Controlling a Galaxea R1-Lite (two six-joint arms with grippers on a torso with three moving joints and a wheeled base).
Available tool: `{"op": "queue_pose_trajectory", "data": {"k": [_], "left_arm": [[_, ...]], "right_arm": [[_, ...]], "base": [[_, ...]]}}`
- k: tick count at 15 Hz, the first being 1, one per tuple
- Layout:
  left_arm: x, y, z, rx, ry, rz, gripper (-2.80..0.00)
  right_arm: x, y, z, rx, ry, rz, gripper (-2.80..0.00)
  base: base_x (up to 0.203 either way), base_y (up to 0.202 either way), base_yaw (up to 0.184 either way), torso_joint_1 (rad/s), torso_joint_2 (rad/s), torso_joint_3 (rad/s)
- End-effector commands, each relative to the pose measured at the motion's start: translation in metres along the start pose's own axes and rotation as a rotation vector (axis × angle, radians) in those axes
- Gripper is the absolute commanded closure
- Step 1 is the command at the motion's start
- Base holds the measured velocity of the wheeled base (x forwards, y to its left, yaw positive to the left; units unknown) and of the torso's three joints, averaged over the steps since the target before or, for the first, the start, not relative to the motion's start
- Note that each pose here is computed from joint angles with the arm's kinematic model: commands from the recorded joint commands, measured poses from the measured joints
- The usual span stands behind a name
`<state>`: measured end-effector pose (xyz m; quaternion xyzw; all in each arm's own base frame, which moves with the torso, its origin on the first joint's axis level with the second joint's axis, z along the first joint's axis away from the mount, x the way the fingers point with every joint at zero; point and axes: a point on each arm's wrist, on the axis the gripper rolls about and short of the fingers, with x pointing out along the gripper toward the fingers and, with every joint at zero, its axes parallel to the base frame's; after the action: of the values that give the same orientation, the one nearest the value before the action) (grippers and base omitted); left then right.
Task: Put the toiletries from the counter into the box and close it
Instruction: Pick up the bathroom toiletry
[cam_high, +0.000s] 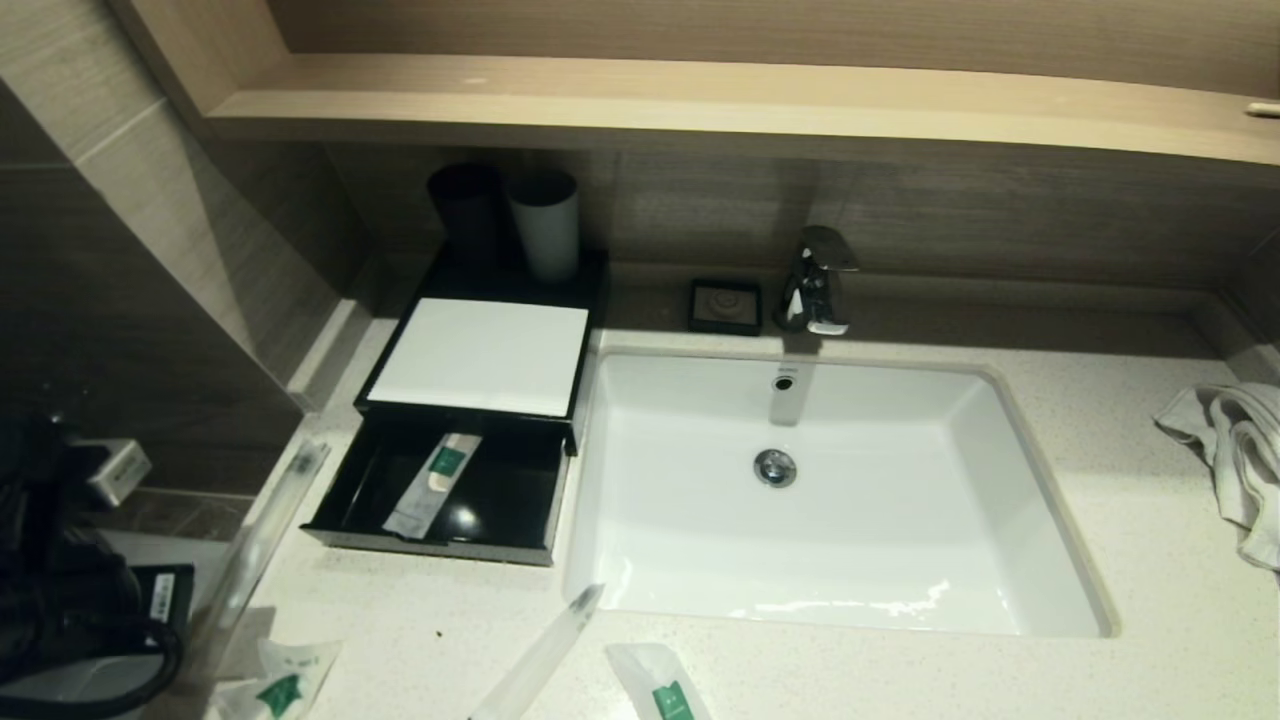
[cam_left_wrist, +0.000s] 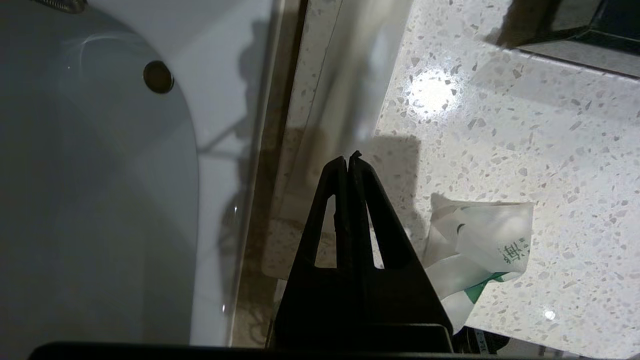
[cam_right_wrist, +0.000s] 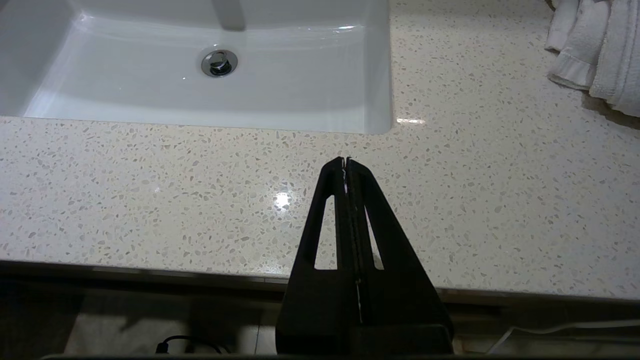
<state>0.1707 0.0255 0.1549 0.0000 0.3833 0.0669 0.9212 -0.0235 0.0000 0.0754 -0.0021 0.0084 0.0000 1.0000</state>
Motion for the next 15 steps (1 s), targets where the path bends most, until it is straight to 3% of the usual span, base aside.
{"op": "queue_pose_trajectory", "data": {"k": [1,7,12,13,15], "left_arm": [[0.002,0.002,-0.003,-0.008,0.016,-0.005,0.00],[0.003,0.000,-0.012,0.034,0.033,-0.086,0.00],[0.010,0.010,-0.011,0.031,0.039,-0.051,0.00],[0.011,0.013,-0.011,0.029,0.047,-0.044,-2.80],[0.013,0.021,-0.013,0.017,0.054,-0.055,-2.80]], "right_arm": [[0.000,0.000,0.000,0.000,0.000,0.000,0.00],[0.000,0.000,0.000,0.000,0.000,0.002,0.00],[0.000,0.000,0.000,0.000,0.000,0.002,0.00],[0.000,0.000,0.000,0.000,0.000,0.002,0.00],[0.000,0.000,0.000,0.000,0.000,0.002,0.00]], "base": [[0.000,0.000,0.000,0.000,0.00,0.000],[0.000,0.000,0.000,0.000,0.00,0.000],[0.000,0.000,0.000,0.000,0.00,0.000],[0.000,0.000,0.000,0.000,0.00,0.000],[0.000,0.000,0.000,0.000,0.00,0.000]]}}
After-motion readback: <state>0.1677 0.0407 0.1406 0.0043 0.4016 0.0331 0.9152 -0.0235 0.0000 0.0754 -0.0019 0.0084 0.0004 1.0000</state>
